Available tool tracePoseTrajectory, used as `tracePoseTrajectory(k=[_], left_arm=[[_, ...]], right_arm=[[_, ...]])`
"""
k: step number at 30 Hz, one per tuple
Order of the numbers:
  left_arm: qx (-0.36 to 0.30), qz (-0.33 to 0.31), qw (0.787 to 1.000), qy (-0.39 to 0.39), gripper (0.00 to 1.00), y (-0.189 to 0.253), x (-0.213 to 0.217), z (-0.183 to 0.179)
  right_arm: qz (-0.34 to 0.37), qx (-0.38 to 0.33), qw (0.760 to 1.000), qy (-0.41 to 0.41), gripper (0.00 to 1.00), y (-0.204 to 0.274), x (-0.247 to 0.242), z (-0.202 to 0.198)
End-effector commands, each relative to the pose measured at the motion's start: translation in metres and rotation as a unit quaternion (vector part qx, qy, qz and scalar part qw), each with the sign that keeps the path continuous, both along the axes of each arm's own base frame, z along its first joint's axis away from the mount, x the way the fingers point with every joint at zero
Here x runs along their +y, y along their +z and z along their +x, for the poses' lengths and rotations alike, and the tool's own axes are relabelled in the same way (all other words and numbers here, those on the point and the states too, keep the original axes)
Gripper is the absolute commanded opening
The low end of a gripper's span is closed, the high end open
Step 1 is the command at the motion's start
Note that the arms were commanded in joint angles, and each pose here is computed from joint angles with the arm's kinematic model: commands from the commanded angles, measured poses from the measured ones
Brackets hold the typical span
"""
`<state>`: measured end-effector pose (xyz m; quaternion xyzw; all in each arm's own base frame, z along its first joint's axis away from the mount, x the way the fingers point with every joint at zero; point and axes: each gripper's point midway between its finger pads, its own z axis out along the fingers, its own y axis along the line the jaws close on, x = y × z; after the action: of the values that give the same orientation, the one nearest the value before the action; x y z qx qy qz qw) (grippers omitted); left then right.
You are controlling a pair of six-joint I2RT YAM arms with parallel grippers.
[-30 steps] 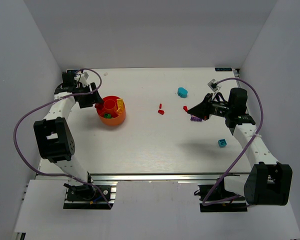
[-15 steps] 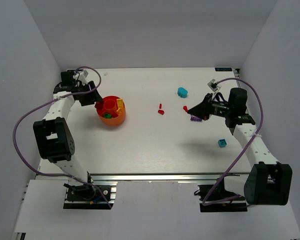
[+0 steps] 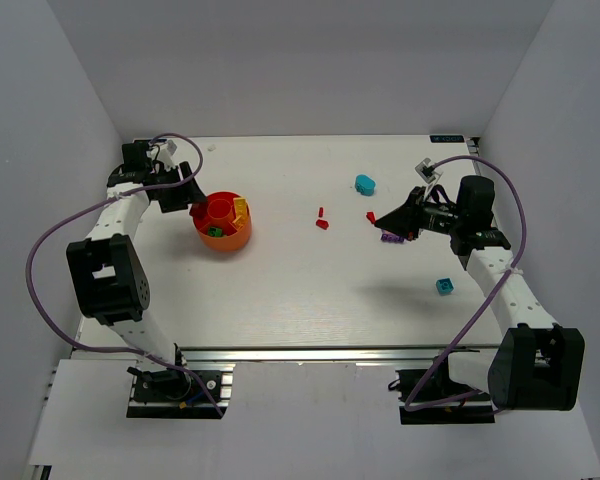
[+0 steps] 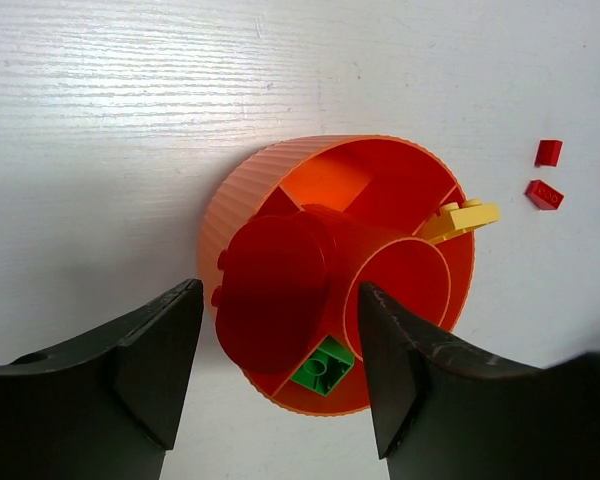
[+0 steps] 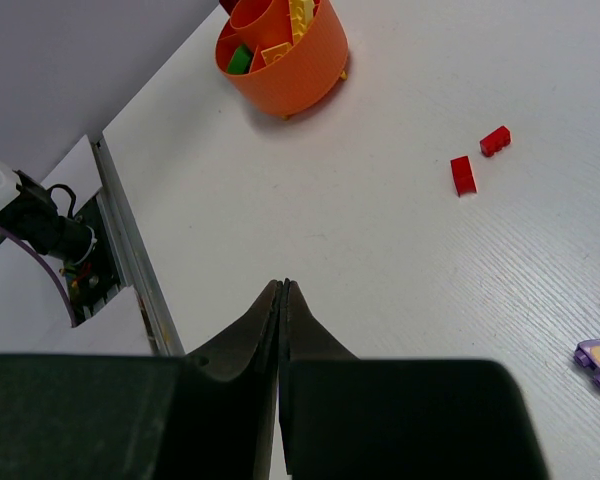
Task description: Sort the legos into containers by color
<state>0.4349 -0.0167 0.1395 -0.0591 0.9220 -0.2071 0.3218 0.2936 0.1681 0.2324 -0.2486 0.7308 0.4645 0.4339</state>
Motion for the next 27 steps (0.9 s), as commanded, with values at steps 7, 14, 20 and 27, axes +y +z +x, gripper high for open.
tracePoseTrajectory(k=[7, 14, 20, 27], left_arm=[[-0.003, 0.006, 1.000, 0.003, 0.73, -0.001, 0.005, 0.006], [-0.003, -0.005, 1.000, -0.006, 0.67, -0.002, 0.000, 0.006], [-0.010, -0.008, 1.000, -0.008, 0.58, 0.003, -0.001, 0.006], [-0.036, -0.006, 0.999, -0.005, 0.50, 0.022, -0.001, 0.009]], right_arm=[[-0.001, -0.006, 1.000, -0.003, 0.03, 0.000, -0.003, 0.003], [-0.001, -0.004, 1.000, -0.003, 0.03, -0.001, -0.003, 0.003], [-0.001, -0.005, 1.000, -0.001, 0.03, -0.001, -0.002, 0.003], [0.000, -0.005, 1.000, 0.000, 0.03, -0.001, -0.002, 0.003]])
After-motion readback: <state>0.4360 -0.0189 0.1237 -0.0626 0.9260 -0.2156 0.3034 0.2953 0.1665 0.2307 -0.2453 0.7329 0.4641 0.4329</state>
